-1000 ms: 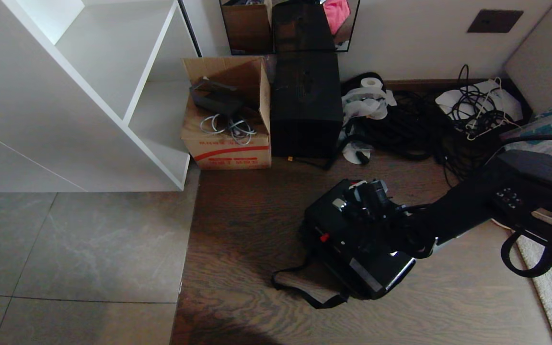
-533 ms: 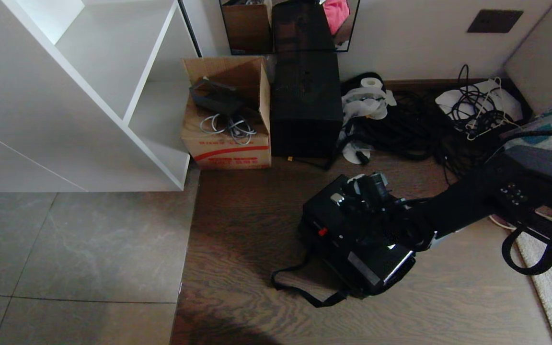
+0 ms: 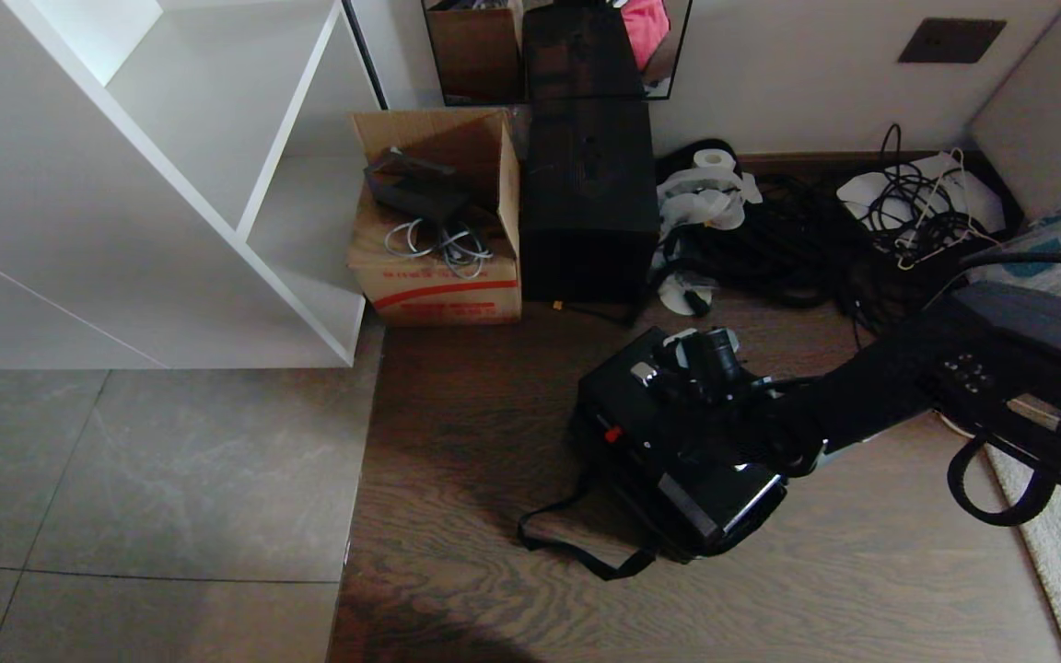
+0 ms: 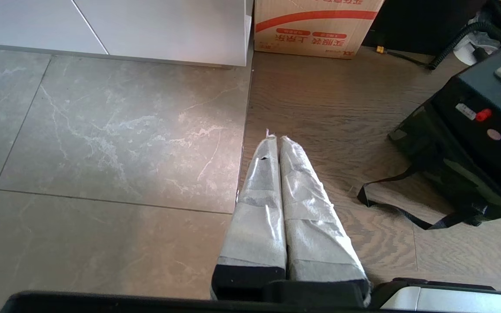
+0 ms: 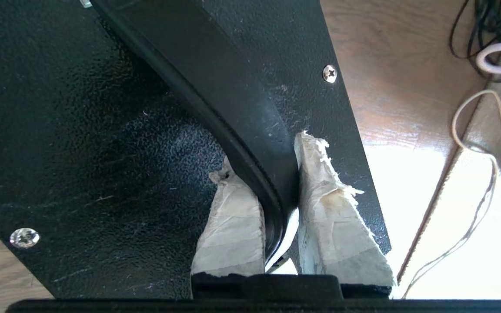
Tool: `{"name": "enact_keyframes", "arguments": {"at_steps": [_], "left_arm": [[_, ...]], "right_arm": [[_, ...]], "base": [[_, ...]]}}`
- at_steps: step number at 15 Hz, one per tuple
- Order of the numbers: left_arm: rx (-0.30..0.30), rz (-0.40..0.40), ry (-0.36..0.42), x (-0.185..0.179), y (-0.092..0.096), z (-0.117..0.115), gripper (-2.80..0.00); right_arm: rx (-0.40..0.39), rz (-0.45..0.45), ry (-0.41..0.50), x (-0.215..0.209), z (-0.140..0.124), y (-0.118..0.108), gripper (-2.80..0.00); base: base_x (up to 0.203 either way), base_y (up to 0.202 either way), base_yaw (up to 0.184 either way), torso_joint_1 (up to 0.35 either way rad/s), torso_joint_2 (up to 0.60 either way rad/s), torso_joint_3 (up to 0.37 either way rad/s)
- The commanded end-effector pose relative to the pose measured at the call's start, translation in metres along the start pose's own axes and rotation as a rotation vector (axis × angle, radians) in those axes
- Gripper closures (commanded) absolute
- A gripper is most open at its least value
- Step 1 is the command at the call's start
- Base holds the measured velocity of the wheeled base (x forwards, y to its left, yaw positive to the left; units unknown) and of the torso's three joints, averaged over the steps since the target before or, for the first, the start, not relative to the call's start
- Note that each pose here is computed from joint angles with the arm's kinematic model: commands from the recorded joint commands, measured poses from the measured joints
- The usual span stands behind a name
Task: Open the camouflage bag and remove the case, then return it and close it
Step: Place the black box back
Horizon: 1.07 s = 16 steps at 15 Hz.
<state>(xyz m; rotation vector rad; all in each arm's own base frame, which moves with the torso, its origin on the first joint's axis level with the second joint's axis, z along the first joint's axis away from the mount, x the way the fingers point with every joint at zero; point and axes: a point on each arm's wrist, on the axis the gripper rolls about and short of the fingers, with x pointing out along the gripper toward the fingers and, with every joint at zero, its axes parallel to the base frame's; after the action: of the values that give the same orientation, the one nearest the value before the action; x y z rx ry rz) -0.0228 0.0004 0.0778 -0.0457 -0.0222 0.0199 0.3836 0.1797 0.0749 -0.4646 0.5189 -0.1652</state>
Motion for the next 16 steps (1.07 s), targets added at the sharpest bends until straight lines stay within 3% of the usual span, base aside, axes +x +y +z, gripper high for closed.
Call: {"name": "enact_keyframes", "arguments": {"at_steps": [1,10,16], "left_arm": [[0.0,0.002,0.01,0.001,0.0,-0.003,0.0],[0.0,0.001,0.009,0.001,0.0,-0.003,0.0],[0.0,0.001,0.009,0.001,0.0,-0.003,0.0]], "right_arm": [[-0.007,-0.005,0.015,0.008,-0.006,0.005,0.0],[-0.006,-0.002,0.006,0.033,-0.008,0.022,0.0],[-0.033,0.004,0.045,0.045,-0.026,0.035,0.0]], "base": [[0.0,0.0,0.0,0.0,0.0,0.0],[0.0,0.0,0.0,0.0,0.0,0.0],[0.0,0.0,0.0,0.0,0.0,0.0]]}}
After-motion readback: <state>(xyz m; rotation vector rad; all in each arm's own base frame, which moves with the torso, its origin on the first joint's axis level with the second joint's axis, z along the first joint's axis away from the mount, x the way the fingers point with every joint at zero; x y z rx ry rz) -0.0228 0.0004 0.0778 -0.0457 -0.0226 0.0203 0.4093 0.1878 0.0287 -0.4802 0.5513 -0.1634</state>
